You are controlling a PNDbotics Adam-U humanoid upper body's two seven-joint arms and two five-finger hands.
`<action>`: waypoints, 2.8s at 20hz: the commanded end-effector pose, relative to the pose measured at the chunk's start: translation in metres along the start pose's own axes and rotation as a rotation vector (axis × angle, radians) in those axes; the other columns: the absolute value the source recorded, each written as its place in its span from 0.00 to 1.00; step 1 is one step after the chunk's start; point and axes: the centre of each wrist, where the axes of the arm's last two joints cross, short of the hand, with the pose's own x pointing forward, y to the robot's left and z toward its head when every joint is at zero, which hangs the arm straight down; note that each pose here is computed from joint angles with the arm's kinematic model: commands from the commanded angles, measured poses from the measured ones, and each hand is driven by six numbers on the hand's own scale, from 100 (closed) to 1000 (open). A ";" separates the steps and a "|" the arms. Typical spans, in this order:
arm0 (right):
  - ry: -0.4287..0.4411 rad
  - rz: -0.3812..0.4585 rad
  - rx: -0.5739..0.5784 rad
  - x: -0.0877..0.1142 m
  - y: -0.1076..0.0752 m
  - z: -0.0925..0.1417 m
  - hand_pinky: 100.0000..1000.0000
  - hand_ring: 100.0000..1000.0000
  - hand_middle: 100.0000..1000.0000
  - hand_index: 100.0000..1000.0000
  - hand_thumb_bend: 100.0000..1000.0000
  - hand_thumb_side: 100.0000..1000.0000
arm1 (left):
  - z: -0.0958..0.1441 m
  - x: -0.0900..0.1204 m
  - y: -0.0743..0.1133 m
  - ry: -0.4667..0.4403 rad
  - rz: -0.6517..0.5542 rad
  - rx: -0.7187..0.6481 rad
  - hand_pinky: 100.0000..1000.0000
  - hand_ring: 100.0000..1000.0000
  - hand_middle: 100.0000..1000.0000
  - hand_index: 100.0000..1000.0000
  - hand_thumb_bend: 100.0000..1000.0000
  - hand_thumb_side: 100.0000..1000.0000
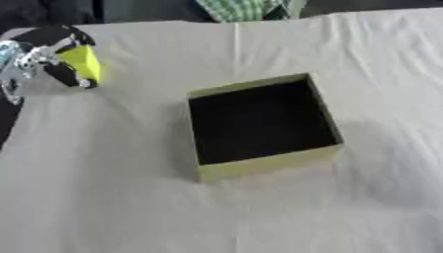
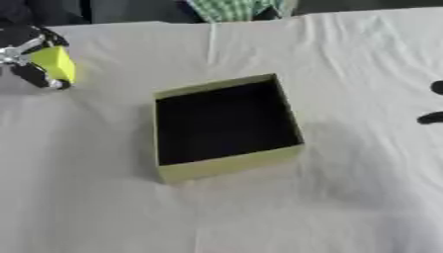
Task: Pick up objects on the table and place them in the box.
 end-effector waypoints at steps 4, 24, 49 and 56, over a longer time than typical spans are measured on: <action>-0.016 0.014 -0.001 0.004 -0.004 -0.003 0.52 0.84 0.70 0.85 0.00 0.74 | 0.010 -0.017 0.023 0.022 -0.032 -0.002 0.69 0.56 0.56 0.78 0.45 0.00; -0.017 0.019 0.001 0.005 -0.006 -0.004 0.53 0.84 0.70 0.85 0.00 0.73 | 0.089 0.071 0.123 -0.426 -0.249 0.395 0.62 0.46 0.42 0.72 0.41 0.00; -0.016 0.014 0.009 0.004 -0.004 -0.003 0.53 0.85 0.70 0.85 0.00 0.73 | 0.160 0.250 0.132 -1.222 -0.421 0.391 0.63 0.47 0.43 0.72 0.39 0.00; -0.015 0.005 0.011 0.003 -0.002 -0.002 0.53 0.85 0.70 0.85 0.00 0.73 | 0.131 0.266 0.121 -1.215 -0.370 0.351 0.65 0.47 0.43 0.72 0.37 0.00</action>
